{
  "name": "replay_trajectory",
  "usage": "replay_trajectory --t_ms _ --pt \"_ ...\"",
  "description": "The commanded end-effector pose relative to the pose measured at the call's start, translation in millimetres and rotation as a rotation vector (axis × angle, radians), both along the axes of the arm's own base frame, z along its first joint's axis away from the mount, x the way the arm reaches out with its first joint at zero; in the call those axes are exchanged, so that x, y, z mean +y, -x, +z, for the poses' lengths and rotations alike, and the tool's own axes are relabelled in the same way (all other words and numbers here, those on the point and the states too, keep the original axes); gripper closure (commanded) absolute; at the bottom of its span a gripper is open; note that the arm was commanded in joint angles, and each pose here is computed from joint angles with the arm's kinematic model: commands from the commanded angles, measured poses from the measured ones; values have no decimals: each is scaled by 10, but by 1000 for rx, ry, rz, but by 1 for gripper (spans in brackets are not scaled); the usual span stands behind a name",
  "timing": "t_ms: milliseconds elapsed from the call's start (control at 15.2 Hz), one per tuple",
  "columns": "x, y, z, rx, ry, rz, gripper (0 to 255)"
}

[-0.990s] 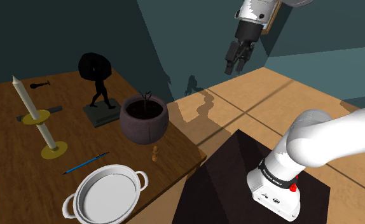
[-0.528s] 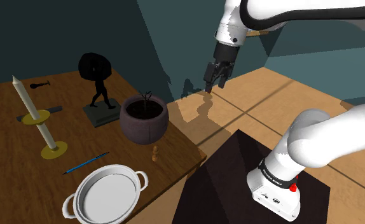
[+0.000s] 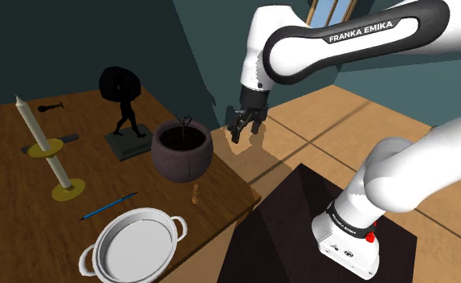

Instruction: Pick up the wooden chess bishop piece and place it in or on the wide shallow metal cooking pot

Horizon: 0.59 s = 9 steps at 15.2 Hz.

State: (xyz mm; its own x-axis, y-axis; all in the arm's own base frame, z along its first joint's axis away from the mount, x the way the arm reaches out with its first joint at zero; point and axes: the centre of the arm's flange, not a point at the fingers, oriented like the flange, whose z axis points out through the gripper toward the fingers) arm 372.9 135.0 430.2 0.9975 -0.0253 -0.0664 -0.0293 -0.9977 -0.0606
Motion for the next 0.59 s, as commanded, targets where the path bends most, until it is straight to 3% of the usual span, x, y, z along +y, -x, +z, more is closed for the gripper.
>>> replay_trajectory --t_ms 0,528 --pt "153 -85 -202 -1 9 -4 0" --pt "774 -399 -1041 3 50 -17 0"
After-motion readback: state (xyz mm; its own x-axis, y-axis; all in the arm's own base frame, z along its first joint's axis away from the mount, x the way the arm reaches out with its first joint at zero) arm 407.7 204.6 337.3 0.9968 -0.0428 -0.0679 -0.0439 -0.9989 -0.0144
